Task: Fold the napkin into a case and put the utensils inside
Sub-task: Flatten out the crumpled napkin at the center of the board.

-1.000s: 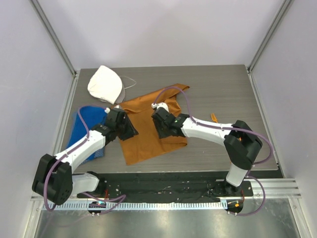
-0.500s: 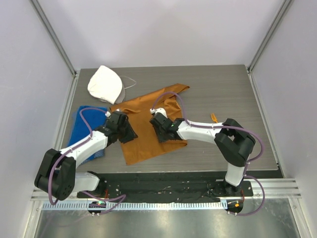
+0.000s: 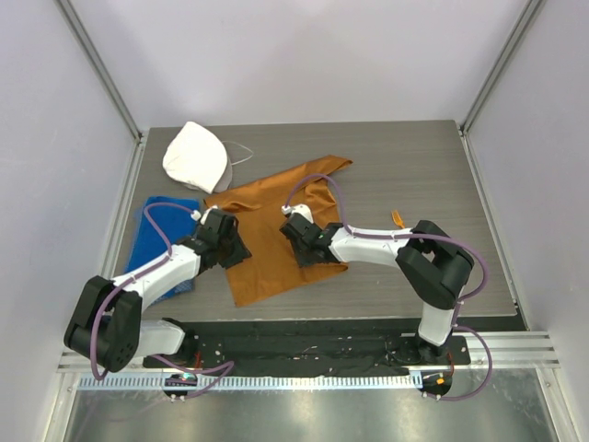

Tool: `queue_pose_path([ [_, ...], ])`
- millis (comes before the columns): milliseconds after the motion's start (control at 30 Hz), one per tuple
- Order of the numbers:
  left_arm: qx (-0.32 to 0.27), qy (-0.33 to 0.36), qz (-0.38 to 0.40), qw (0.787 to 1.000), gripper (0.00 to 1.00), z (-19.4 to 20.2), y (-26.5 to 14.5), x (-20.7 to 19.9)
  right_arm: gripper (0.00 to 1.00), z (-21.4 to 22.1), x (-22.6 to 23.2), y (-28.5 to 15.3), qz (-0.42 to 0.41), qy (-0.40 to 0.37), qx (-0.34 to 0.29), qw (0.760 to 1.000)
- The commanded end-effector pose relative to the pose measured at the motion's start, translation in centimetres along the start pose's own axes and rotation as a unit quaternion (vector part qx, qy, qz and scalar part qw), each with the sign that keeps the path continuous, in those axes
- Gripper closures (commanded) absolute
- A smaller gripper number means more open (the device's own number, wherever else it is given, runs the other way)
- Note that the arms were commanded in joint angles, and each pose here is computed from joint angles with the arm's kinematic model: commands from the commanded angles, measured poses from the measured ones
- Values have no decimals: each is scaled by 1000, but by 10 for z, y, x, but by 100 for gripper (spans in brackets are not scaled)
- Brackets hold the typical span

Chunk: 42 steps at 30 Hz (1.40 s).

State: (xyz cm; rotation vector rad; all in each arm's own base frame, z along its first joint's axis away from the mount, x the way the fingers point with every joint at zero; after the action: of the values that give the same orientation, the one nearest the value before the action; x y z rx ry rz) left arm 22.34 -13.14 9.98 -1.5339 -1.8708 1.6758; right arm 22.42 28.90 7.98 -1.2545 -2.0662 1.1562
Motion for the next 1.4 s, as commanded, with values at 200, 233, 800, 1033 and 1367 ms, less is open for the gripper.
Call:
queue_pose_path([
  [200,-15,2,-13,1000,62,-3,0,5,99,-10,-19,-29,57,31,-56,996],
  [233,-18,5,-7,1000,62,-4,-2,4,98,-10,-23,-38,58,36,-66,995],
  [800,23,41,78,996,49,-5,-28,-32,89,4,-58,-55,37,82,-76,993],
  [1033,95,54,101,989,46,8,-8,-45,78,8,-66,-44,41,85,-63,994],
  [1367,122,65,100,985,45,26,3,-55,78,19,-70,-33,38,83,-48,995],
])
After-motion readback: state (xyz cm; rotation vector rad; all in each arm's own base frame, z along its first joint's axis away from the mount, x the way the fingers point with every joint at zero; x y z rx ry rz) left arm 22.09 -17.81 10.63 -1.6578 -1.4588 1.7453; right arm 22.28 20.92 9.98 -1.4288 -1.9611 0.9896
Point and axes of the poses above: each gripper's point midway between its finger pads, its own y axis out along the fingers, its own x axis along the line the jaws close on, z = x × y, the point moved 7 cm from there along -y, back along the fingers, and after that the axes turned 7 degrees about -y, right-handed, at the moved point
